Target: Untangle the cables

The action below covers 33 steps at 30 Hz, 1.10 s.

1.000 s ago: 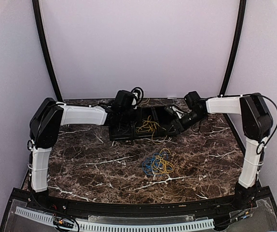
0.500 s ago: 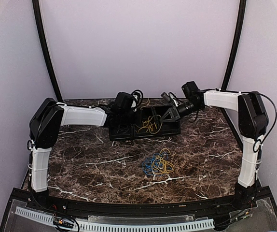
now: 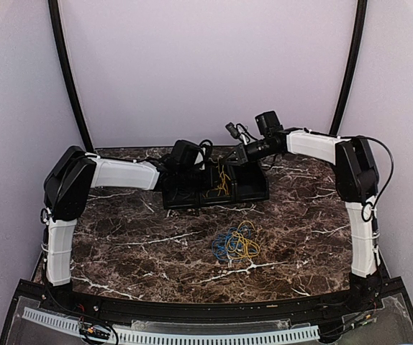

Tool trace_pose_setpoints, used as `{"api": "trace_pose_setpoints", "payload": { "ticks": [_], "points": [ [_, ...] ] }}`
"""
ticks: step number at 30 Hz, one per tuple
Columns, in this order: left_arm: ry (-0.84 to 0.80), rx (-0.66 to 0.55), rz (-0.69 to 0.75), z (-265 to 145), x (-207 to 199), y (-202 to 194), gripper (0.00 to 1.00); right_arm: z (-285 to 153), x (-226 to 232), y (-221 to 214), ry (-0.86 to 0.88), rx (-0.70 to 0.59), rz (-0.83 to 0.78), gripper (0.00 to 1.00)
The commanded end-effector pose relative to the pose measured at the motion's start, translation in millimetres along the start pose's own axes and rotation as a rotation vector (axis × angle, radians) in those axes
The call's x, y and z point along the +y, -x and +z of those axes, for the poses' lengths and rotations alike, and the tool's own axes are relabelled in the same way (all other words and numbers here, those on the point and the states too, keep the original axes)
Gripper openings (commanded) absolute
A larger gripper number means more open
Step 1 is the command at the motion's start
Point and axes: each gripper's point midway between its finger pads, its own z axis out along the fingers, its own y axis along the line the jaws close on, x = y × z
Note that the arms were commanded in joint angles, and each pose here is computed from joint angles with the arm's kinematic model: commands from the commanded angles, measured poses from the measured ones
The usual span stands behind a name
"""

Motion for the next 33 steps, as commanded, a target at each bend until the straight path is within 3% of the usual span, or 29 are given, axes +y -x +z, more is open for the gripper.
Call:
{"api": "trace_pose_setpoints", "payload": {
  "ticks": [1,4,9,15,25,33],
  "points": [
    [-0.075,0.003,-0.064,-15,-19,8,0.03,15,-2,20,-0.022,-0.044,-0.033,0.00],
    [-0.081,0.012,-0.087,-18,-20,5,0.17,24,-5,18,-0.043,-0.035,-0.030,0.00],
    [-0.078,-0.017,-0.100,-32,-21,8,0.33,37,-14,11,-0.090,-0.013,-0.031,0.00],
    [-0.073,-0.065,-0.116,-75,-32,23,0.53,48,-28,6,-0.192,0.022,-0.056,0.00],
    [0.004,-0.147,-0.032,-142,-32,45,0.58,54,-52,-5,-0.354,0.072,-0.089,0.00],
    [0.052,-0.138,-0.070,-136,-6,42,0.58,55,-59,-13,-0.394,0.096,-0.084,0.00]
  ]
}}
